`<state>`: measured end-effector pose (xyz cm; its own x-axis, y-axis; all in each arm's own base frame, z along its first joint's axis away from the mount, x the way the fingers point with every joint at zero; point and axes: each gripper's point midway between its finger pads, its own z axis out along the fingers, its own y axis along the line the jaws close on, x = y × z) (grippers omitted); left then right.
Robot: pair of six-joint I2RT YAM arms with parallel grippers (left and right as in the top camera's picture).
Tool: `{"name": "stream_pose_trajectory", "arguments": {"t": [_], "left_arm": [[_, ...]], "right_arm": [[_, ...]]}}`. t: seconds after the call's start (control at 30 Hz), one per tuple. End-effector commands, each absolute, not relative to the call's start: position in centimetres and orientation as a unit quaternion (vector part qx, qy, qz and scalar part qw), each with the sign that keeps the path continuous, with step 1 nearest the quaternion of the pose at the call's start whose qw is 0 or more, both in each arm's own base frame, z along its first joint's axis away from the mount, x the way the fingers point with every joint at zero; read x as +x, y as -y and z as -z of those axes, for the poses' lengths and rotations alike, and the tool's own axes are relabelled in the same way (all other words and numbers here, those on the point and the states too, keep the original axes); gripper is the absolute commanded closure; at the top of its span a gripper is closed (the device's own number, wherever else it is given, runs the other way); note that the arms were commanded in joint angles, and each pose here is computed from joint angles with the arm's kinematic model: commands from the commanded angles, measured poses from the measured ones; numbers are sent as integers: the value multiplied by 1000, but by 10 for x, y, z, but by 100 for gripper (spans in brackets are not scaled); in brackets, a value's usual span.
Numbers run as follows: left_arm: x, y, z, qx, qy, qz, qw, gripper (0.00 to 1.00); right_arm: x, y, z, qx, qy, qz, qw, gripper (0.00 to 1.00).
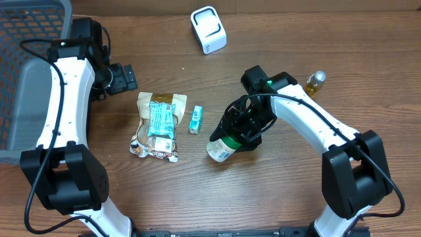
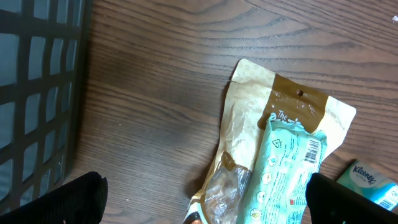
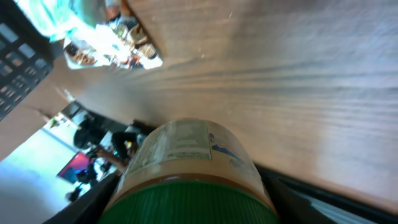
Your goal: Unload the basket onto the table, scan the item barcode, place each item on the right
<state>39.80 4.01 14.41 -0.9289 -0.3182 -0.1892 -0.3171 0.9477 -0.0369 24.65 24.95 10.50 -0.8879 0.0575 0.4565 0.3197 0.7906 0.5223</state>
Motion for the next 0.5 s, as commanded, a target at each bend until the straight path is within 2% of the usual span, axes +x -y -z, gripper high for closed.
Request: {"name": "stream_pose_trajectory", "arguments": {"t": [0.0, 0.23, 0.33, 0.47], "left_arm": [[397, -36, -145, -151, -984, 6, 98, 0], [397, -36, -145, -151, -984, 6, 98, 0], [397, -36, -145, -151, -984, 6, 98, 0], [397, -36, -145, -151, -984, 6, 98, 0]], "right_arm": [[262, -243, -102, -97, 939, 282, 171, 76], [296, -215, -79, -92, 974, 192, 70, 75], [308, -214, -78, -89, 977, 187, 43, 67], [322, -214, -78, -85, 979, 185, 9, 69]]}}
